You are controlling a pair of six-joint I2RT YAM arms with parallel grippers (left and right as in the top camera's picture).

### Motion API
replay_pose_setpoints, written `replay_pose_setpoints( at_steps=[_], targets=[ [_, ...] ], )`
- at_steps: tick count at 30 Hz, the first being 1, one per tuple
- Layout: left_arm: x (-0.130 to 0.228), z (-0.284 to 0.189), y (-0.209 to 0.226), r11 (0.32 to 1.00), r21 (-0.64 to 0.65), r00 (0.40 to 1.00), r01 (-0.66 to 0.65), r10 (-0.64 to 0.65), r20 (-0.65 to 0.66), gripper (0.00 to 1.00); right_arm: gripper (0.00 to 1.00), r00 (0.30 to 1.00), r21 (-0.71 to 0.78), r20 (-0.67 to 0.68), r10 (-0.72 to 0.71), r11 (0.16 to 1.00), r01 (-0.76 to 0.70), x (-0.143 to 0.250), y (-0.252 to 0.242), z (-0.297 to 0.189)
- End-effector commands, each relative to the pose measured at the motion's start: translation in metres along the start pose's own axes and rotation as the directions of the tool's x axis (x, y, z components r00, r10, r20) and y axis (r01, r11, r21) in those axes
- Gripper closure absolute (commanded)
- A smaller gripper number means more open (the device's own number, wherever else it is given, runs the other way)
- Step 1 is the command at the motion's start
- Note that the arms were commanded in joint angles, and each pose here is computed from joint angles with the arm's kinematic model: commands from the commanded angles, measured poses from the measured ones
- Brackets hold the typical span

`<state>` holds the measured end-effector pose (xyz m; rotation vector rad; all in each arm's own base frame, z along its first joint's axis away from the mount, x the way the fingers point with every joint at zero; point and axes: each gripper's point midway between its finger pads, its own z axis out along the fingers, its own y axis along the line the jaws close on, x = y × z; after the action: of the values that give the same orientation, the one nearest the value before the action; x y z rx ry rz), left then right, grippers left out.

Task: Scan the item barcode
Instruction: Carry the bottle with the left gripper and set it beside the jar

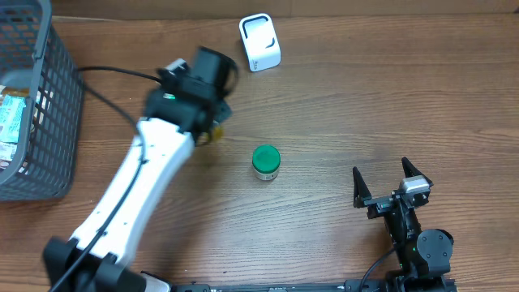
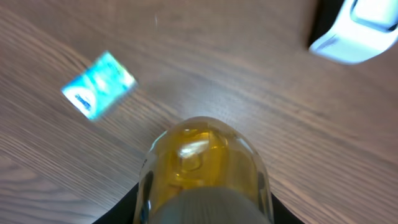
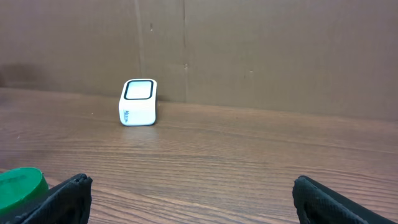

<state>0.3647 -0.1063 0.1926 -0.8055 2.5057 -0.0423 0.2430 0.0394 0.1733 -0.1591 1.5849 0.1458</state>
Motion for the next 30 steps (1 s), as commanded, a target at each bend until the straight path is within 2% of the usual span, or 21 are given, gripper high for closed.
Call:
replay_pose_setpoints(
  at_steps=[1, 7, 13, 15, 17, 18, 22, 24, 26, 30],
  targets=[
    [0.021, 0.032, 0.004, 0.989, -0.113, 0.994, 0.1, -0.094, 0.051, 0.87, 0.0, 1.0, 0.012, 0.002, -0.004, 1.0, 0.004, 0.002, -0.003, 0.0],
    [0.047, 0.069, -0.005, 0.984, -0.173, 0.999, 0.049, -0.048, 0.009, 0.87, 0.0, 1.0, 0.012, 0.002, -0.004, 1.0, 0.004, 0.002, -0.003, 0.0],
    [0.055, 0.087, -0.006, 0.98, -0.198, 0.999, 0.035, -0.037, -0.004, 0.86, 0.0, 1.0, 0.012, 0.002, -0.004, 1.0, 0.004, 0.002, -0.003, 0.0],
    [0.054, 0.087, -0.007, 0.981, -0.192, 0.999, 0.038, -0.039, -0.002, 0.83, 0.0, 1.0, 0.012, 0.002, -0.004, 1.0, 0.004, 0.002, -0.003, 0.0],
    [0.055, 0.088, -0.013, 0.985, -0.169, 0.999, 0.034, -0.036, -0.012, 0.76, 0.0, 1.0, 0.012, 0.002, -0.004, 1.0, 0.004, 0.002, -0.003, 0.0],
    [0.056, 0.088, -0.014, 0.986, -0.163, 0.999, 0.032, -0.036, -0.022, 0.68, 0.0, 1.0, 0.012, 0.002, -0.004, 1.0, 0.004, 0.002, -0.003, 0.0],
    [0.063, 0.088, -0.017, 0.99, -0.144, 0.998, -0.001, -0.009, -0.067, 0.56, 0.0, 1.0, 0.012, 0.002, -0.004, 1.0, 0.004, 0.002, -0.003, 0.0],
    [0.065, 0.088, -0.018, 0.99, -0.137, 0.997, -0.013, 0.002, -0.08, 0.41, 0.0, 1.0, 0.012, 0.002, -0.004, 1.0, 0.004, 0.002, -0.003, 0.0],
    [0.066, 0.088, -0.018, 0.991, -0.136, 0.997, -0.015, 0.003, -0.083, 0.22, 0.0, 1.0, 0.012, 0.002, -0.004, 1.0, 0.004, 0.002, -0.003, 0.0],
    [0.063, 0.086, -0.02, 0.991, -0.127, 0.997, -0.031, 0.021, -0.08, 0.09, 0.0, 1.0, 0.012, 0.002, -0.004, 1.0, 0.004, 0.002, -0.003, 0.0]
  ],
)
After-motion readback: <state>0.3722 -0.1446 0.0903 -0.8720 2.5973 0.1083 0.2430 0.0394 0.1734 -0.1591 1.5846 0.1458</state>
